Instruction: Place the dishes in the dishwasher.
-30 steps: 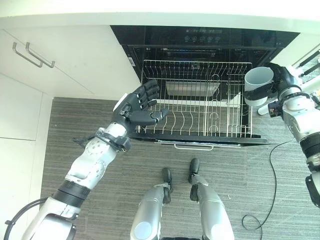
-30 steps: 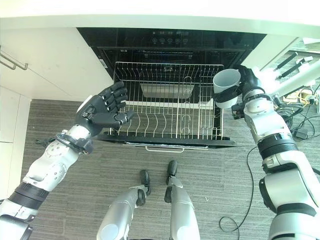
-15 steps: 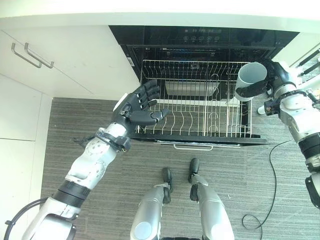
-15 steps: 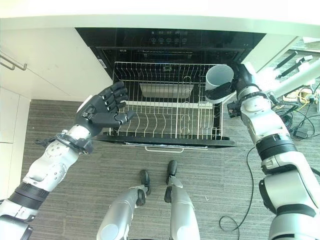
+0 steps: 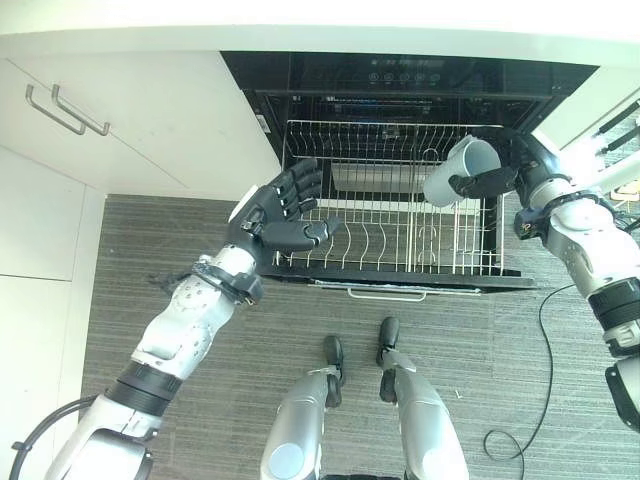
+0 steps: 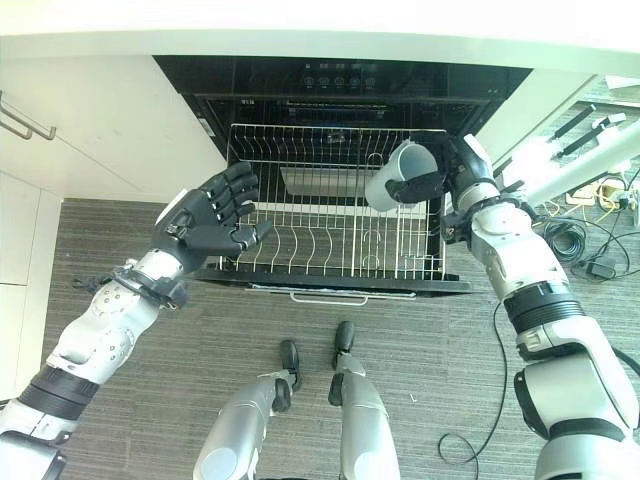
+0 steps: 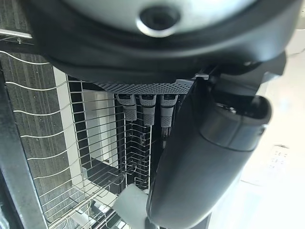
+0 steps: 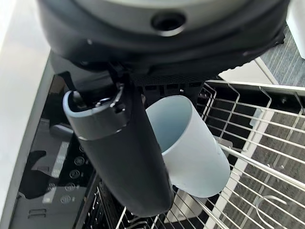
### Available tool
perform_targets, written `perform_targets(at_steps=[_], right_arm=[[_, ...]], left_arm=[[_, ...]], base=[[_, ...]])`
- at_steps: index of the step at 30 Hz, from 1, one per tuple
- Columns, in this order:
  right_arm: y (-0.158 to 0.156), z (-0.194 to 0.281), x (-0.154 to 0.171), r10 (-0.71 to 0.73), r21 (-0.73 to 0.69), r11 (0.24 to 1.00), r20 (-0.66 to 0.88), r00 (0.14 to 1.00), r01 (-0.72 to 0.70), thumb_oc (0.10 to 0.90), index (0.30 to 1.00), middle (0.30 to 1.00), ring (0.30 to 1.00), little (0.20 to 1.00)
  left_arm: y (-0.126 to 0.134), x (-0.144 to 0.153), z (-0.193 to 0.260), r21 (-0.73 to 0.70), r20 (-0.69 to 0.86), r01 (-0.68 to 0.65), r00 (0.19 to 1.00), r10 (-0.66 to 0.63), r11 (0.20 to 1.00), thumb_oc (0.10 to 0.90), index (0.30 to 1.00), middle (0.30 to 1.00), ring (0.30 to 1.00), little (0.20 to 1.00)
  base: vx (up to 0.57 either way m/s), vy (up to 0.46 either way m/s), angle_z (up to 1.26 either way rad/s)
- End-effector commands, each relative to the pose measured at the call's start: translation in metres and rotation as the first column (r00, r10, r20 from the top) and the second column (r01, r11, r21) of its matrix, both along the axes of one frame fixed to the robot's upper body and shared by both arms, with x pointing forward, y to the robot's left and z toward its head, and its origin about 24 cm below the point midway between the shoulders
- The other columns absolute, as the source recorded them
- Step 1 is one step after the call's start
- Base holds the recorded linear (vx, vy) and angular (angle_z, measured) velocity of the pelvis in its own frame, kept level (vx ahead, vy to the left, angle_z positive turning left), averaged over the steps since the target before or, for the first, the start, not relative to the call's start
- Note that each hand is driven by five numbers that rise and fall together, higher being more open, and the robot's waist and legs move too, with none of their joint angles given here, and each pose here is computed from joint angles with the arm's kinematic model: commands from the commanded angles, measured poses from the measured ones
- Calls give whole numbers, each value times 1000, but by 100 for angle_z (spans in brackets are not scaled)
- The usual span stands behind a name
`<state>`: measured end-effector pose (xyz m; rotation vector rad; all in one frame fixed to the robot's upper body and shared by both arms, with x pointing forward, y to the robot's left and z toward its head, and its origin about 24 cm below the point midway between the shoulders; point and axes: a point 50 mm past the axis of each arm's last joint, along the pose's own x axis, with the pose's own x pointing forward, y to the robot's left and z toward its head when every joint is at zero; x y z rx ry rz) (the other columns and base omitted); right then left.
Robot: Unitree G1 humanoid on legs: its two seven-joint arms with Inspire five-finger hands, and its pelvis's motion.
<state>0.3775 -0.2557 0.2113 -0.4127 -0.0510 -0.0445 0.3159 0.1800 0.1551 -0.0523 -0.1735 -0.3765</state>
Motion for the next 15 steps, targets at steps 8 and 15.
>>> perform_targets(at_steps=[8,15], right_arm=[[4,69,-12,35,-77,997,271,962,-14,800,900,900,900,900],[20,83,-25,107,-86,993,385,917,-79,800,900,900,900,900]], left_arm=[[-7,-17,47,-39,261,64,964,-52,997,800,900,900,900,900],[-4,-22,42,-47,265,54,963,-40,997,800,900,900,900,900]], base=[[0,0,0],[0,0,0]])
